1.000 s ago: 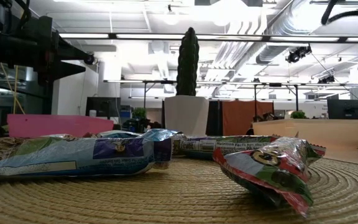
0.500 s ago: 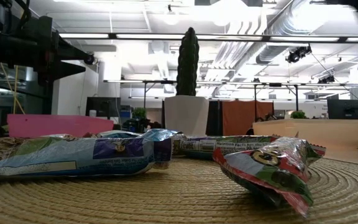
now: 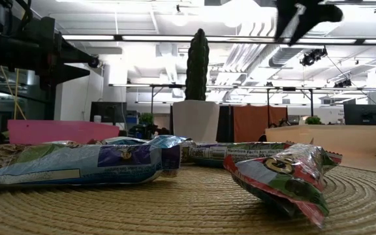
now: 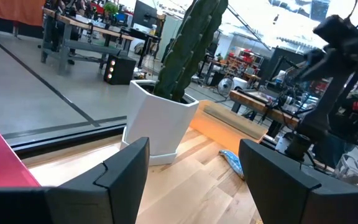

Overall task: Pick and place Granola Bars by type
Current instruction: Put the yellow granola bar into the orange bin

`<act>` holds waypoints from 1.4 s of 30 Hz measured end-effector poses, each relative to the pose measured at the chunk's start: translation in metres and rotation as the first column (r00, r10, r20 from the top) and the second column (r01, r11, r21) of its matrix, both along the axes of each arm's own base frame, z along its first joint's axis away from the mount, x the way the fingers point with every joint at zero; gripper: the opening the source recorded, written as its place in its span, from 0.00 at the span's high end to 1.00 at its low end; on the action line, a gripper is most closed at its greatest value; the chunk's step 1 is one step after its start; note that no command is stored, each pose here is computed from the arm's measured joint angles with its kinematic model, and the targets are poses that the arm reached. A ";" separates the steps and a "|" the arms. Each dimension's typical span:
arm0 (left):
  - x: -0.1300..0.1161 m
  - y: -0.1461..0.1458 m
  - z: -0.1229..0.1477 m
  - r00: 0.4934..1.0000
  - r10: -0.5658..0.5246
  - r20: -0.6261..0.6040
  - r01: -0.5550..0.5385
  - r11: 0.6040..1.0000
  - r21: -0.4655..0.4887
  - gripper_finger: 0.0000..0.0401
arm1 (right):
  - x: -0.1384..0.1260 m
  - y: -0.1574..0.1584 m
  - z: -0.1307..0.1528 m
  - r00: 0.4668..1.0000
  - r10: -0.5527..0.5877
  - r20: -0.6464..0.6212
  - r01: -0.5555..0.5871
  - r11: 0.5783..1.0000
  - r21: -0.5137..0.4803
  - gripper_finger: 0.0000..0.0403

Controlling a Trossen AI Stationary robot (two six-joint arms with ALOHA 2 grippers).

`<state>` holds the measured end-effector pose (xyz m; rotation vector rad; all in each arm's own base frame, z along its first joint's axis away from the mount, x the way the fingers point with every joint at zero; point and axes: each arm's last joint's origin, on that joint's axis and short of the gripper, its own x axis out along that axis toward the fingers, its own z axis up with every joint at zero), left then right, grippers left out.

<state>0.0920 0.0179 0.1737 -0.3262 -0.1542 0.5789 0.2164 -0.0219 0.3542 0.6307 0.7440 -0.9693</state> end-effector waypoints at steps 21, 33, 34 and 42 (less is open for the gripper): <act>0.000 0.000 0.000 1.000 0.000 0.000 0.000 1.000 0.000 0.39 | -0.005 -0.131 -0.050 0.712 0.668 -0.216 -0.681 0.732 0.021 0.56; 0.000 0.000 0.000 1.000 0.000 0.000 0.000 1.000 0.000 0.39 | 0.043 -0.118 -0.123 0.104 0.908 -0.406 -0.905 0.256 0.341 0.56; 0.000 0.000 0.000 1.000 0.000 0.000 0.000 1.000 0.000 0.39 | 0.047 -0.114 -0.126 0.045 0.906 -0.422 -0.909 0.212 0.358 0.56; 0.000 0.000 0.000 1.000 0.000 0.000 0.000 1.000 0.000 0.39 | 0.075 -0.090 -0.142 -0.196 0.836 -0.512 -0.932 0.004 0.363 0.56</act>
